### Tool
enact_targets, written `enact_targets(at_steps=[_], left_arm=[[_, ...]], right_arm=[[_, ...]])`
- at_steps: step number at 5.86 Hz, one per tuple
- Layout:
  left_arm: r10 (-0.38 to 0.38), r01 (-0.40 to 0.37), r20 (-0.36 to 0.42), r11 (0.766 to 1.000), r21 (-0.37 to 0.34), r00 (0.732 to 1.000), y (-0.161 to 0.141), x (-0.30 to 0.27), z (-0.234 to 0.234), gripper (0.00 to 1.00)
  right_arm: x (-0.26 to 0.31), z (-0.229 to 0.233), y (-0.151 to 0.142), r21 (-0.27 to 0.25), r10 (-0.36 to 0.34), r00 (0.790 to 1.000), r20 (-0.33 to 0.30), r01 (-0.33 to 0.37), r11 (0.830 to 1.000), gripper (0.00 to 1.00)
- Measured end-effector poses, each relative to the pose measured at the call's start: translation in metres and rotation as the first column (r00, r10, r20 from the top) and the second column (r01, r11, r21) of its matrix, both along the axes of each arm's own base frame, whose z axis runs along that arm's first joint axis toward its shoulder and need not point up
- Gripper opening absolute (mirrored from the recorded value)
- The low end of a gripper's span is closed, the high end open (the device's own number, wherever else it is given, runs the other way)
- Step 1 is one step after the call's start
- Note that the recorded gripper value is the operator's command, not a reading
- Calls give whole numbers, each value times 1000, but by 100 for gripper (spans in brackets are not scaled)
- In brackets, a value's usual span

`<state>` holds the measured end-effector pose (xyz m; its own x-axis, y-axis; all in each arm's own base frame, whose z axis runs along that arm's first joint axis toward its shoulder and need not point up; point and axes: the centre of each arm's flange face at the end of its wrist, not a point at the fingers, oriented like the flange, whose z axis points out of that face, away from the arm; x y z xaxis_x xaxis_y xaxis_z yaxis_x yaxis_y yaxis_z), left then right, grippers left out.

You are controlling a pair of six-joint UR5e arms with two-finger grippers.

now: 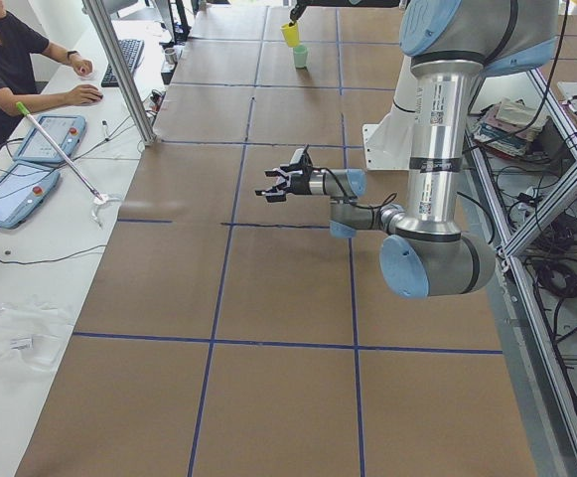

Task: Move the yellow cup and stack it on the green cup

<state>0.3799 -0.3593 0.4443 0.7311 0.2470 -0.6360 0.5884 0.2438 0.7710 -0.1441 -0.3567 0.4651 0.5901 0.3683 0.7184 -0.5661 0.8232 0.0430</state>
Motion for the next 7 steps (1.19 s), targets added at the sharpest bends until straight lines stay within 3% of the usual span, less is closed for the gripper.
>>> enact_targets(at_steps=[1,4,7], left_arm=[[18,-18,15,1000,-18,1000,-20,-16,6,100],[135,-114,98,973,-199,986,-93,-82,38,100],[213,-169,113,935,-311,971,-116,-110,52,100]], right_arm=[[3,9,10,25,-7,1000,-5,7,1000,0],[5,19,18,56,8,999,-31,-7,998,0],[-2,36,27,68,8,995,-103,-1,998,0]])
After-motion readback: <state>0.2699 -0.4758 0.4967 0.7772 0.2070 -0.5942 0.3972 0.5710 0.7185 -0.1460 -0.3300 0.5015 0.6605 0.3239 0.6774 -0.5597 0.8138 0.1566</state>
